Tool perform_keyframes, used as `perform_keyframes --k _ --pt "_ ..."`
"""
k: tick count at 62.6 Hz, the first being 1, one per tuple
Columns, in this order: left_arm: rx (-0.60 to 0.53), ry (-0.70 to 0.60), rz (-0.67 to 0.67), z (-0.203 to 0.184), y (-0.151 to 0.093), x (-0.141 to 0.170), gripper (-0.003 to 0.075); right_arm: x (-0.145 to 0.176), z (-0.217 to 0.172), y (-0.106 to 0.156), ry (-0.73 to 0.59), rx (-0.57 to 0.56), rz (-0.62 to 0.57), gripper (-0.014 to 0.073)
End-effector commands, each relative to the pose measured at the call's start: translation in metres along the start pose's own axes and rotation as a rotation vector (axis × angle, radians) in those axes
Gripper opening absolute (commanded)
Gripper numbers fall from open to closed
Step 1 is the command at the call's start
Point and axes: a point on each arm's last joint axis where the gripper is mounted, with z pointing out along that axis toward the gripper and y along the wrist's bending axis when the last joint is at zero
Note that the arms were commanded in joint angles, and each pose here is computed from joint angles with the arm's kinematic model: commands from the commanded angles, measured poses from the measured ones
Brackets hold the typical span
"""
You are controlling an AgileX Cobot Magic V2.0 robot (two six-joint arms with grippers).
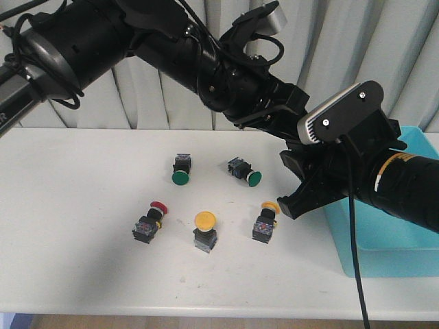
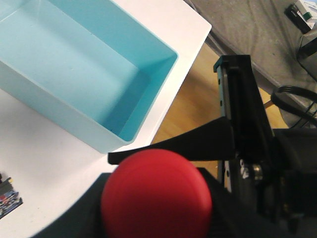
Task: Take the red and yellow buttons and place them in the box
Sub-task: 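Open the left gripper and move the red button over the box with the right gripper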
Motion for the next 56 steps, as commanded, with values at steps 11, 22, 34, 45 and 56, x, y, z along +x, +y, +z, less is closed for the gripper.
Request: perform_keyframes --k 11,22,34,45,56 --pt "-0.003 -0.092 0.059 -0.030 -0.023 -0.010 0.0621 -0.024 -0.014 -0.006 -0.152 0.033 -0.024 -0.0004" --pt "0.004 -0.105 0.087 -0.046 -0.036 -0.009 0.0627 -0.023 -0.014 -0.006 -0.145 0.037 -0.048 -0.0004" --pt "0.002 -0.124 0.170 -0.073 -0.059 -0.005 0.0580 -0.018 -0.014 -0.027 -0.131 0.108 0.032 -0.0004" --pt "-0.120 -0.155 0.262 -0.101 -0.071 -0.001 0.0526 -0.006 -0.019 -0.061 -0.107 0.230 0.152 -0.0004" --pt "-0.519 -0.157 0.327 -0.135 -0.057 0.003 0.0398 0.009 -0.025 -0.092 -0.069 0.348 0.261 -0.0002"
